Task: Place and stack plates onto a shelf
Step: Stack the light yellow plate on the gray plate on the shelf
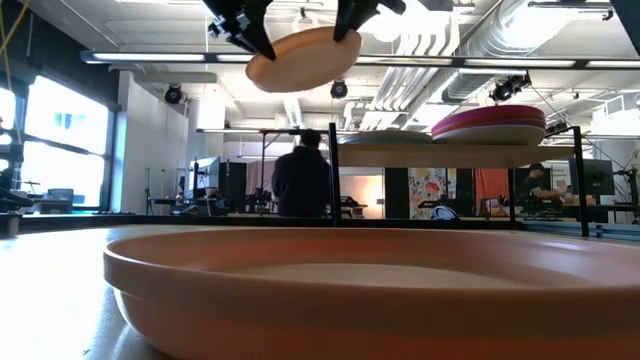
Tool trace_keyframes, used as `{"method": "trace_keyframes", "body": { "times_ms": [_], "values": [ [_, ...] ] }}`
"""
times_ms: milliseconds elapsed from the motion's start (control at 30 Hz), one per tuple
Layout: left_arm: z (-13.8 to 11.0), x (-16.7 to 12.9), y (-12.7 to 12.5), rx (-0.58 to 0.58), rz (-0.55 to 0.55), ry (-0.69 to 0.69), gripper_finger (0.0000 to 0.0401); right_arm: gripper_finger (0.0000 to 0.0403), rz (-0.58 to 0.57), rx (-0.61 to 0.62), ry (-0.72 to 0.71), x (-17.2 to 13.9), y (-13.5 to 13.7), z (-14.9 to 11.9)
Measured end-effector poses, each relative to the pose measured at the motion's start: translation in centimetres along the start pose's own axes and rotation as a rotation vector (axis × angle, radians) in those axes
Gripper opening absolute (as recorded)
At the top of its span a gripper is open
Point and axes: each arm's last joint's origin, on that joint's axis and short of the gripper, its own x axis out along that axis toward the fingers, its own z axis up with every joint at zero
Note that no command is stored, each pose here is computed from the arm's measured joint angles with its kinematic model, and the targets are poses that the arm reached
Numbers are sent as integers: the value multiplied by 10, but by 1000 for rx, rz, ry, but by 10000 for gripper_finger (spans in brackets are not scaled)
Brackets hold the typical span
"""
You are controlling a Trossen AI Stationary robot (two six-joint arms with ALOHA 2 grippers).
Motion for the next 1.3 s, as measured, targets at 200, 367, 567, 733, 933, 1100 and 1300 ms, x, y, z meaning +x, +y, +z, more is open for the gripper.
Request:
{"method": "trace_keyframes", "body": {
  "times_ms": [200, 367, 567, 733, 933, 1100, 1300],
  "values": [
    [8, 0, -1, -62, -53, -74, 100, 1, -13, 6, 27, 3, -6, 0],
    [16, -6, 3, -114, -55, -100, 118, 1, -43, -33, 39, 10, -19, 3],
    [27, -15, 7, -151, -59, -137, 117, 1, -67, -75, 42, 6, -47, 17],
    [32, -20, 6, -154, -72, -155, 116, 1, -94, -109, 51, 0, -86, 30],
    [30, -21, 4, -200, -80, -132, 115, 0, -3, -83, 99, 5, -145, 34],
    [28, -21, 4, -229, -81, -116, 115, 0, 84, -28, 122, 14, -188, 35],
    [28, -21, 4, -266, -83, -111, 115, 0, 245, 58, 167, 33, -233, 28]
  ]
}}
